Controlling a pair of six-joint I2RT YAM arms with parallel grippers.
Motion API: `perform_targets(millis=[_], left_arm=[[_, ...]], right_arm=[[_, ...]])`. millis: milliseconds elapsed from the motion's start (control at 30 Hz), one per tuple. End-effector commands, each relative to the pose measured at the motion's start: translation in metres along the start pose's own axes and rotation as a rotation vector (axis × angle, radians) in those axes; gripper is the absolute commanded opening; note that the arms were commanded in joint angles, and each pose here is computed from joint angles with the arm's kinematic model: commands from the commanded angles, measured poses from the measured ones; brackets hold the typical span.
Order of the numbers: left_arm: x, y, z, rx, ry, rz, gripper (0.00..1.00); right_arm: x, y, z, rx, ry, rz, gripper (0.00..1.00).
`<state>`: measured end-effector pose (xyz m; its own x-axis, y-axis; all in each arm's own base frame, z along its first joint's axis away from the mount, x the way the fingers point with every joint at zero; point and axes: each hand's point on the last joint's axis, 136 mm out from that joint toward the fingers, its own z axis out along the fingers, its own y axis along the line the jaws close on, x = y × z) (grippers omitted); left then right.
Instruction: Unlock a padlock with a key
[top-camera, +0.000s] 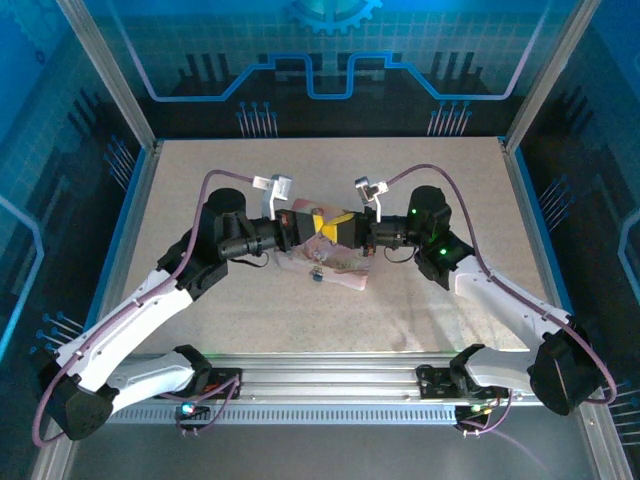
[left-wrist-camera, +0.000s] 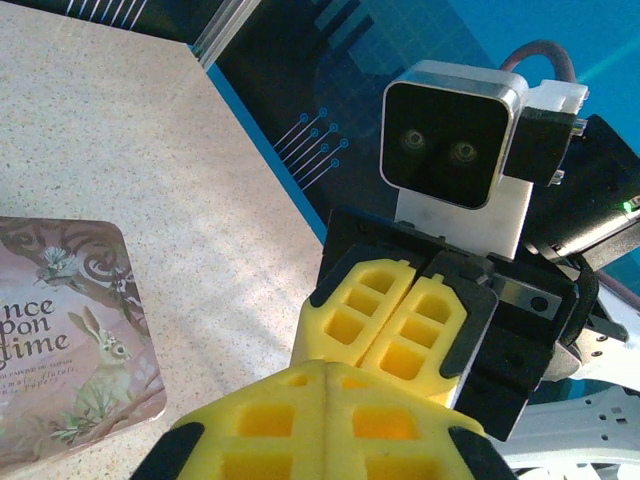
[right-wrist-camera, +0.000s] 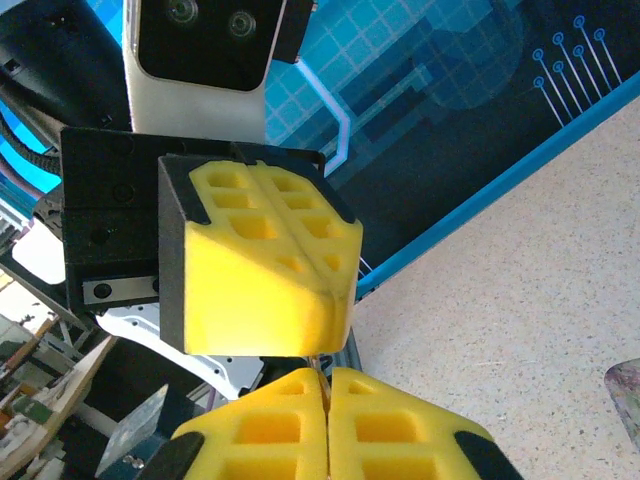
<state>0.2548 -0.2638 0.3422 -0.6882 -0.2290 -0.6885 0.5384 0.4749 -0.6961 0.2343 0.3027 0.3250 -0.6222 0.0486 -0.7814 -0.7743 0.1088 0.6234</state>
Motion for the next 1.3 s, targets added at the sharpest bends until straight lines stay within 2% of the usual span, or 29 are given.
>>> perform_targets(millis=[0, 233, 300, 400, 467, 567, 633, 767, 933, 1267], left_arm=[[-0.018, 0.003, -0.012, -0.022, -0.089, 0.006, 0.0], [-0.016, 0.006, -0.015, -0.026, -0.1, 0.01, 0.0], [-0.015, 0.009, -0.016, -0.033, -0.104, 0.009, 0.11], [-0.013, 0.012, -0.018, -0.04, -0.106, 0.009, 0.19], [-0.011, 0.017, -0.019, -0.058, -0.103, 0.004, 0.32], [-0.005, 0.027, -0.021, -0.097, -0.089, -0.004, 0.44], [0.004, 0.038, -0.022, -0.139, -0.065, -0.004, 0.53], [0.033, 0.069, -0.023, -0.244, 0.025, -0.002, 0.64], [0.074, 0.103, -0.02, -0.31, 0.134, 0.002, 0.7], [0.133, 0.145, -0.002, -0.352, 0.277, -0.013, 0.72]], right_arm=[[0.002, -0.005, -0.004, 0.026, -0.012, 0.027, 0.04], [0.005, -0.017, -0.009, 0.081, -0.011, 0.041, 0.0], [0.008, -0.021, -0.009, 0.103, 0.003, 0.041, 0.0], [0.017, -0.031, -0.011, 0.149, 0.035, 0.055, 0.0], [0.023, -0.038, -0.012, 0.181, 0.06, 0.06, 0.0], [0.033, -0.051, -0.014, 0.227, 0.097, 0.07, 0.0], [0.044, -0.064, -0.016, 0.267, 0.13, 0.087, 0.0], [0.054, -0.087, -0.018, 0.322, 0.152, 0.126, 0.0], [0.068, -0.117, -0.023, 0.388, 0.166, 0.209, 0.0], [0.094, -0.166, -0.038, 0.508, 0.181, 0.372, 0.0]])
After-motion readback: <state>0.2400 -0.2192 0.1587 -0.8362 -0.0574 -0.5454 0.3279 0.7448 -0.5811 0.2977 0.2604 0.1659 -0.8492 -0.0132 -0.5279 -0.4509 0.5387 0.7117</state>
